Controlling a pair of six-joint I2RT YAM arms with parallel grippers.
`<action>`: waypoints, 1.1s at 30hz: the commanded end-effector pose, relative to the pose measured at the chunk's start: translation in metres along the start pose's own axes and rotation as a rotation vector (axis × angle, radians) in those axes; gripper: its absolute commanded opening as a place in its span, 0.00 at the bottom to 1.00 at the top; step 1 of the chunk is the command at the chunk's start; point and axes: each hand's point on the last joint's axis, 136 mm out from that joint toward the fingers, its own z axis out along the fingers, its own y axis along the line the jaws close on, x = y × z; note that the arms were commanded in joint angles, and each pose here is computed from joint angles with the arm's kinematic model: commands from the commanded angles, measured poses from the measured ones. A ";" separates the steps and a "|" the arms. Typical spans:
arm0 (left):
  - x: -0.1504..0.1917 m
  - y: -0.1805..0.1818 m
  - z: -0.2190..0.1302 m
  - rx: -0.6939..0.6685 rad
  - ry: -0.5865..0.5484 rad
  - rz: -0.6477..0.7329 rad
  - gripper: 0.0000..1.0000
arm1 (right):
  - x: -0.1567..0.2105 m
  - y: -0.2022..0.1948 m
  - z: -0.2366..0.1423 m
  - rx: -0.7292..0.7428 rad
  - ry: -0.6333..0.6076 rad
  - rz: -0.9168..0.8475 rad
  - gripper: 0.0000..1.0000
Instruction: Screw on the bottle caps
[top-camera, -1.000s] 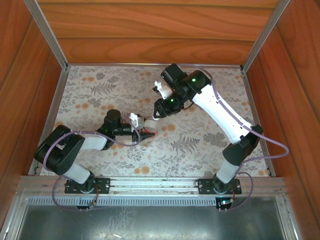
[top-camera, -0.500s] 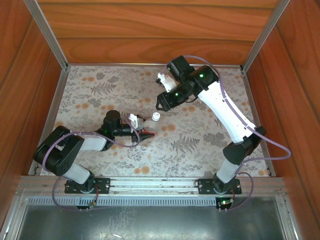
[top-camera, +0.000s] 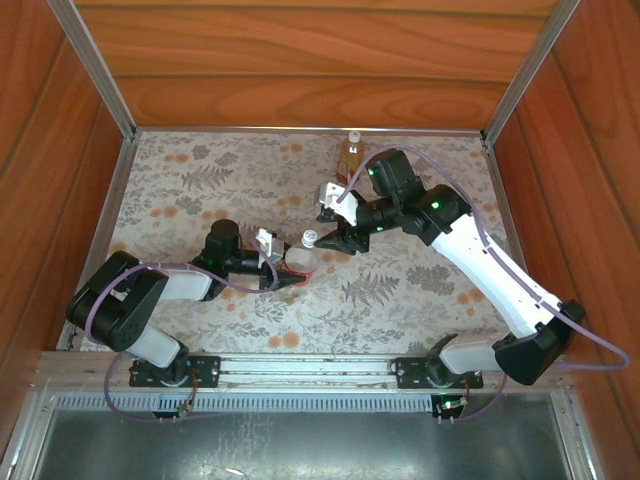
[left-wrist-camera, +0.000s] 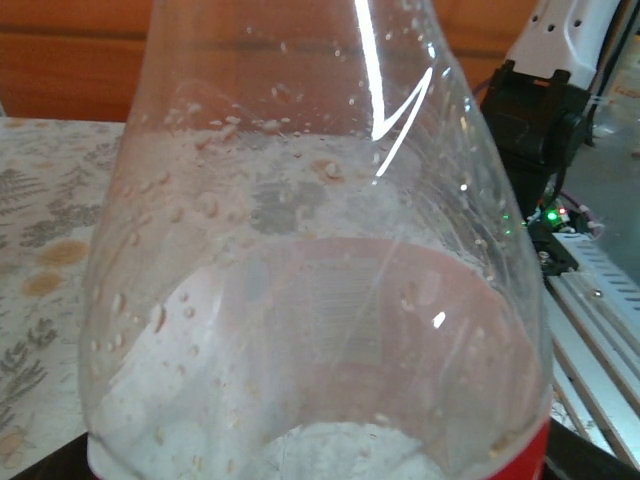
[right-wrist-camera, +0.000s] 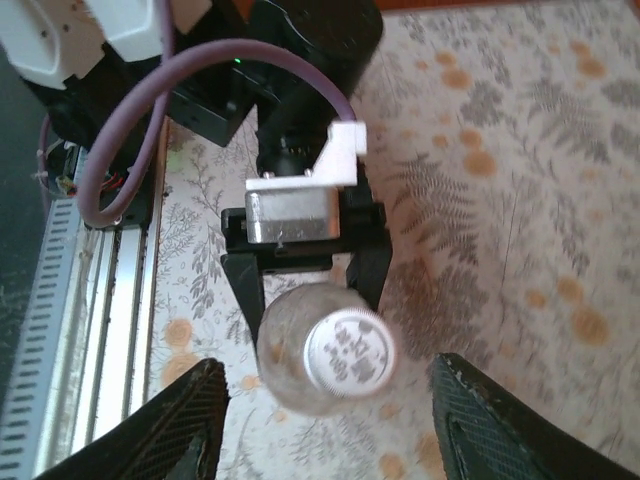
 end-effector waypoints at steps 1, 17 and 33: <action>0.005 -0.012 -0.002 0.070 -0.002 -0.042 0.60 | -0.010 0.009 0.003 -0.103 -0.070 -0.179 0.57; 0.007 -0.011 -0.003 0.082 0.001 -0.062 0.60 | 0.002 0.009 0.020 -0.250 -0.016 -0.167 0.47; 0.007 -0.011 -0.003 0.079 0.004 -0.067 0.60 | 0.010 -0.002 0.029 -0.244 0.024 -0.140 0.41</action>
